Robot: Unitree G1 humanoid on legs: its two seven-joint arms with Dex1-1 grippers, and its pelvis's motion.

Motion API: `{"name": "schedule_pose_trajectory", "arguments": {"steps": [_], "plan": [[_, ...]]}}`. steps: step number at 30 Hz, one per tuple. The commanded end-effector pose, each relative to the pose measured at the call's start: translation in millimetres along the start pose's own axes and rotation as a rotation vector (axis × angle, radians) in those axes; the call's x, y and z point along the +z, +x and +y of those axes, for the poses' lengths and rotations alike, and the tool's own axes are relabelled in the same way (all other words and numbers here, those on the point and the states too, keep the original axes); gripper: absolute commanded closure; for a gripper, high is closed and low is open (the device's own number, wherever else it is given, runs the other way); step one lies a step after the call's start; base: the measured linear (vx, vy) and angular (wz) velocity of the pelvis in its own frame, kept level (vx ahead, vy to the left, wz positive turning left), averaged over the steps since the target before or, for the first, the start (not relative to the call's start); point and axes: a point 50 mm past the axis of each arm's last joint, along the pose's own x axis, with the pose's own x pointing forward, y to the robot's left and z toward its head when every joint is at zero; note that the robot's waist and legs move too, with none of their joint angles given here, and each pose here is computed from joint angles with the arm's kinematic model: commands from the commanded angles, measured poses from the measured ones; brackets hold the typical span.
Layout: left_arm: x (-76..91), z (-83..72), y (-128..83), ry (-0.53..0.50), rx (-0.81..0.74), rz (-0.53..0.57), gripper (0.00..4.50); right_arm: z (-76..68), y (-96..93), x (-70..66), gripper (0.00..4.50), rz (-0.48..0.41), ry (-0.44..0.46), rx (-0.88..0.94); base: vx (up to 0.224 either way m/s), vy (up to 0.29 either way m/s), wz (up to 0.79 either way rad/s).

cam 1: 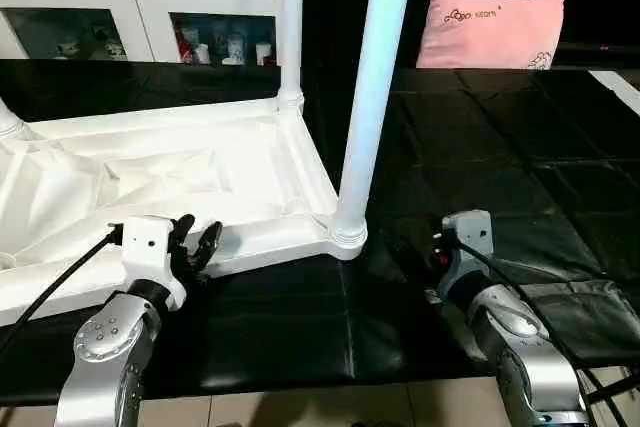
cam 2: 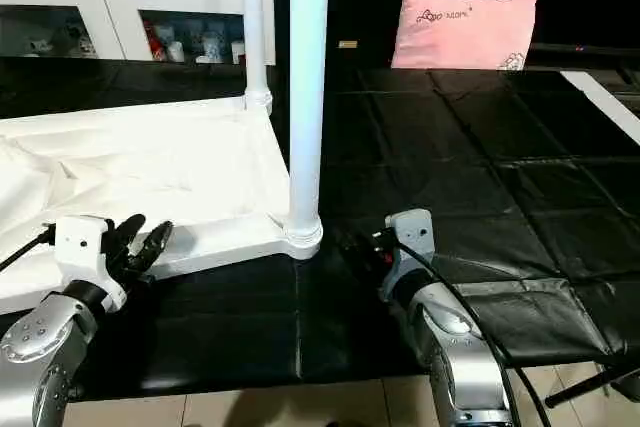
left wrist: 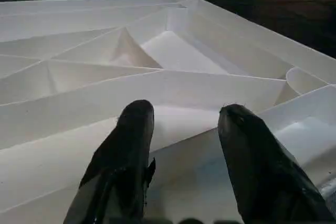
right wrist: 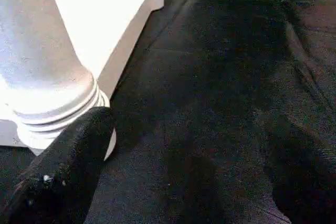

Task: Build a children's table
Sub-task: Rotate leg to tighten

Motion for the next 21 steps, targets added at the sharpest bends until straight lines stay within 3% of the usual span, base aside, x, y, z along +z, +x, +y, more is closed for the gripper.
{"name": "schedule_pose_trajectory", "arguments": {"steps": [1,21], "plan": [[5.4,0.5,-0.7,0.005,0.007,-0.026,2.24,-3.1,0.7,2.7,0.00,-0.009,-0.007,-0.014,0.000,0.000,0.00],[5.4,0.5,-0.7,0.005,0.007,-0.026,2.24,-3.1,0.7,2.7,0.00,-0.009,-0.007,-0.014,0.000,0.000,0.00]]}}
